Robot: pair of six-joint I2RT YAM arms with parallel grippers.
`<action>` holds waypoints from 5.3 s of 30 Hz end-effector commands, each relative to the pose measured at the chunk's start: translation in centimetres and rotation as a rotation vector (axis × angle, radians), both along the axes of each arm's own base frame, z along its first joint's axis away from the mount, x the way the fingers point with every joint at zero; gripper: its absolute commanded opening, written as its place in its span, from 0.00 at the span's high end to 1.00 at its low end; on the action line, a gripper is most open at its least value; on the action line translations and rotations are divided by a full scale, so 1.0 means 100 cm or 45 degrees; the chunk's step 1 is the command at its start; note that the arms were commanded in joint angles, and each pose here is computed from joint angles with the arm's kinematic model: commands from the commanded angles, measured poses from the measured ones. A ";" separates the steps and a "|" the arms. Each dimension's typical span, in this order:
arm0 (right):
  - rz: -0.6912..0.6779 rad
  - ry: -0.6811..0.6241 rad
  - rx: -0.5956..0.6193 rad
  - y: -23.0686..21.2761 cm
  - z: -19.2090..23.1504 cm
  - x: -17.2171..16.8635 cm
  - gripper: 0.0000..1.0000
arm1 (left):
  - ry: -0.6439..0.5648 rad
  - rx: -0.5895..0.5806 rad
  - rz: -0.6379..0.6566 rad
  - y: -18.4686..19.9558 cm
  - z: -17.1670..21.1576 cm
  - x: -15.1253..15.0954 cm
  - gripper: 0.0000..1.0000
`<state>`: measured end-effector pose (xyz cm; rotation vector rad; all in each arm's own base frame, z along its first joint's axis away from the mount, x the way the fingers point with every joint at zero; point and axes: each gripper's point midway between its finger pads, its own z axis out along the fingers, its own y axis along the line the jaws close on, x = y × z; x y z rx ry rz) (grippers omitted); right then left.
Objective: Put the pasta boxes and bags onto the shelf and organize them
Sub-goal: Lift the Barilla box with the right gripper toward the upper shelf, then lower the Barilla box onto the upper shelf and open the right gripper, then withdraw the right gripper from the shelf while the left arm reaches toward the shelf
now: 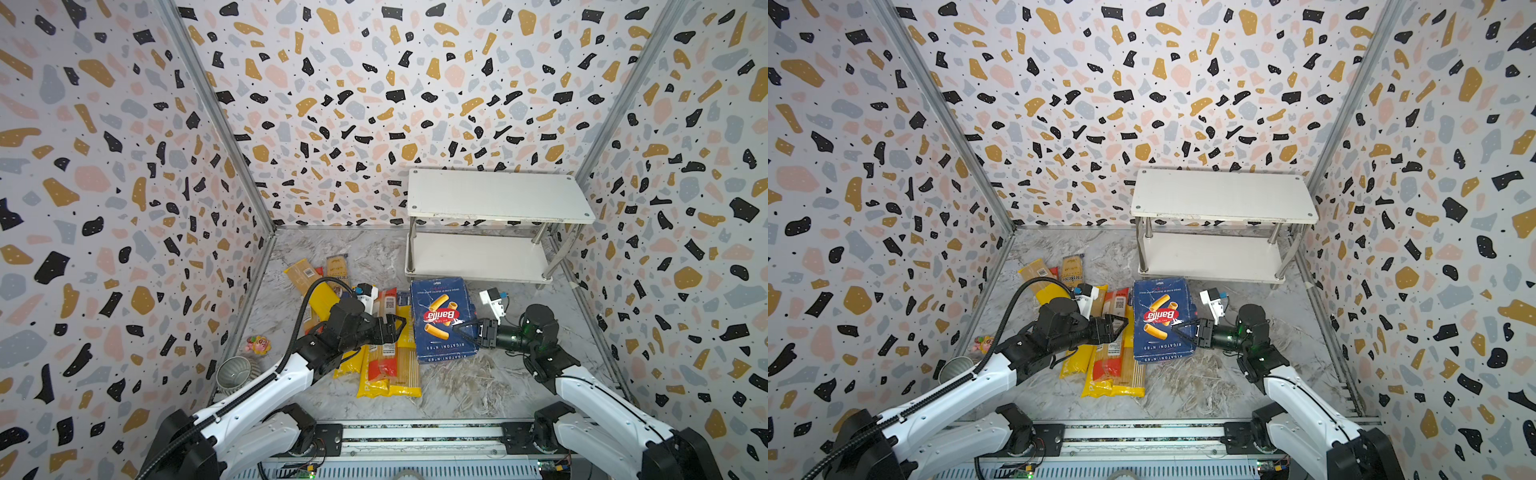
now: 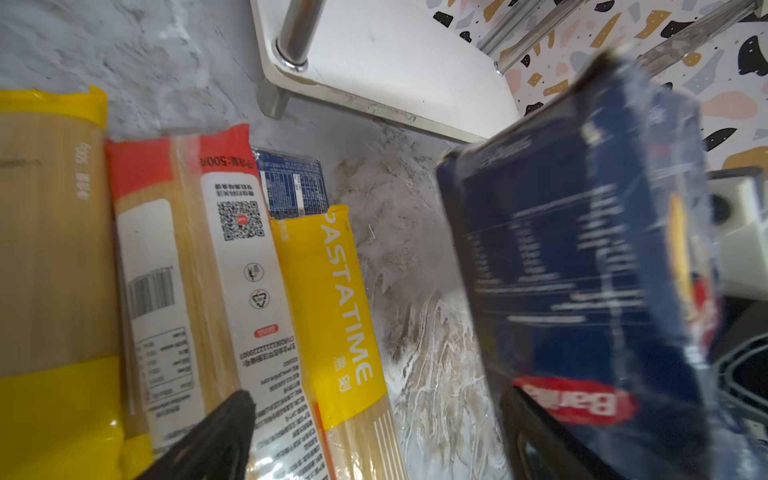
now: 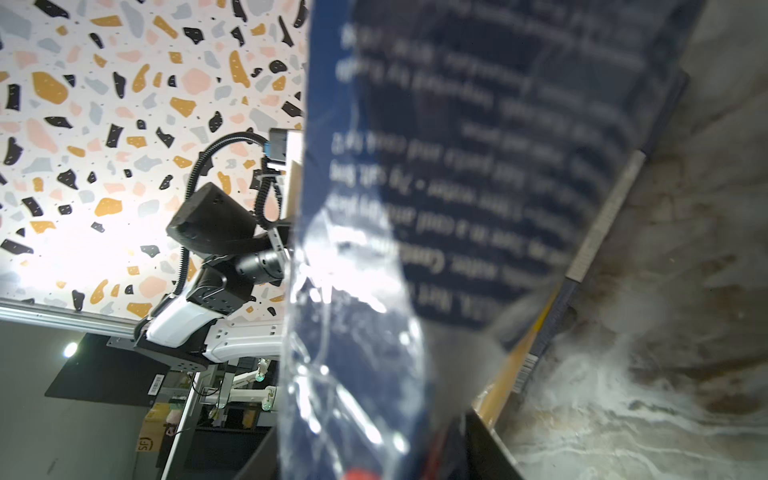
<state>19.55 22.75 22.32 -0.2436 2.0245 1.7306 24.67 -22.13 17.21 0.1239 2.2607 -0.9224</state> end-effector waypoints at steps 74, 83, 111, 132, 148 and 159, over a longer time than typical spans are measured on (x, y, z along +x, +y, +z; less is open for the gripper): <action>-0.956 -0.469 -0.100 -0.247 0.273 0.242 0.50 | -0.282 -0.044 -0.263 -0.104 0.112 0.016 0.00; -0.975 -0.390 -0.106 -0.264 0.248 0.248 0.23 | -0.256 -0.055 -0.269 -0.111 0.108 0.018 0.01; -1.284 -0.433 -0.626 -0.256 0.220 0.197 0.04 | -0.219 -0.036 -0.261 -0.104 0.097 0.012 0.00; -1.630 -0.481 -1.190 -0.231 0.171 0.157 0.05 | -0.242 -0.014 -0.181 -0.064 0.096 -0.008 0.00; -1.879 -0.452 -1.232 -0.283 0.184 0.165 0.07 | -0.261 -0.002 -0.166 -0.061 0.097 -0.007 0.00; -1.878 -0.497 -1.264 -0.286 0.188 0.159 0.10 | -0.242 0.016 -0.185 -0.070 0.089 -0.002 0.01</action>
